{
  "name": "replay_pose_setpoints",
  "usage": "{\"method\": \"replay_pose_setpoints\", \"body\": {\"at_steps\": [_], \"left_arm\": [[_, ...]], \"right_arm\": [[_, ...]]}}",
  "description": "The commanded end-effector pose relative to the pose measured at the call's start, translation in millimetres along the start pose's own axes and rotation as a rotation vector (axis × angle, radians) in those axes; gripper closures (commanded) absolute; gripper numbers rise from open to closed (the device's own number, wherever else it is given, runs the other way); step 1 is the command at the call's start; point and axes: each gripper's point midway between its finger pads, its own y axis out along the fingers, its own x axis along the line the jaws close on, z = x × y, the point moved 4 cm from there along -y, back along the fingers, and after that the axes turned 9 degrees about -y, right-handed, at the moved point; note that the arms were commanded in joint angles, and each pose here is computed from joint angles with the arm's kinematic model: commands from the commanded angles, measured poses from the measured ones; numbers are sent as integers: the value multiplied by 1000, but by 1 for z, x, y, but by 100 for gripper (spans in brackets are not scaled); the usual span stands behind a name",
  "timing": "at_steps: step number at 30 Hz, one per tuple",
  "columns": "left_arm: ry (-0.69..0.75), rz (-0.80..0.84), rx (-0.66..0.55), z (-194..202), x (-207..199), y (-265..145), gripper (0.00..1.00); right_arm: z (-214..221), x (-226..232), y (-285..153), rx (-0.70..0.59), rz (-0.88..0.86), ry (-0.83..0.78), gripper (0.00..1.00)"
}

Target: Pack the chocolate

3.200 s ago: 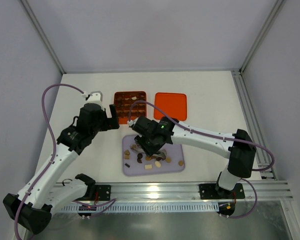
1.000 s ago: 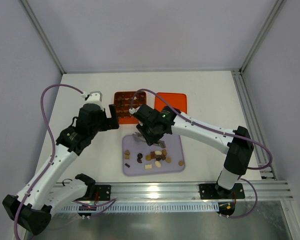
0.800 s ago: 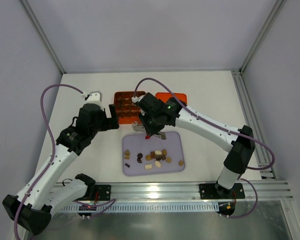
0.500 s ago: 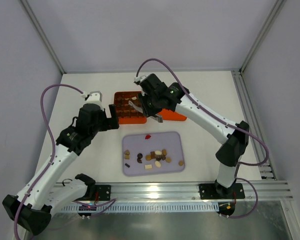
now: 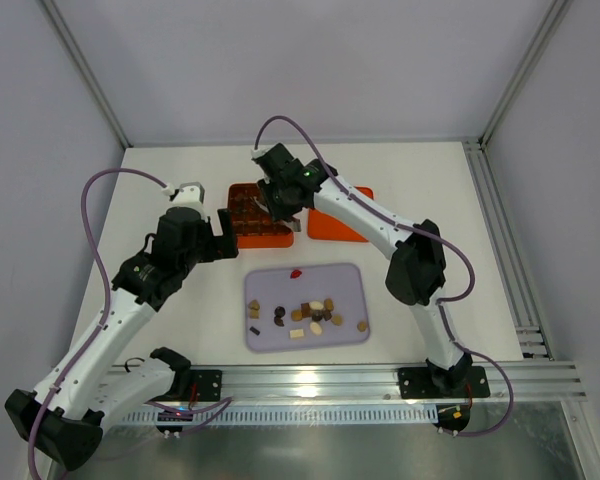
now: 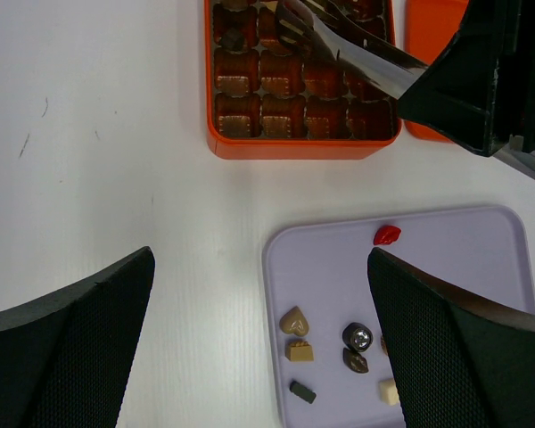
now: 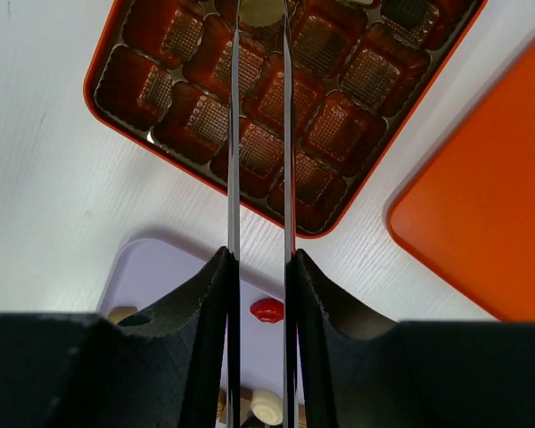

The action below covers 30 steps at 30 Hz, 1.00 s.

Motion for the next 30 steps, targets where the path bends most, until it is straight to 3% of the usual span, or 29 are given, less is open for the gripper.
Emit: {"method": "replay_pose_setpoints", "body": {"at_steps": [1, 20, 30], "left_arm": [[-17, 4, -29, -6, -1, 0, 0], [-15, 6, -27, -5, -1, 1, 0], [-19, 9, -30, -6, -1, -1, 0]], "right_arm": [[-31, 0, -11, -118, -3, 11, 66], [-25, 0, -4, -91, 1, 13, 56], [-25, -10, -60, -135, 35, 14, 57]]}}
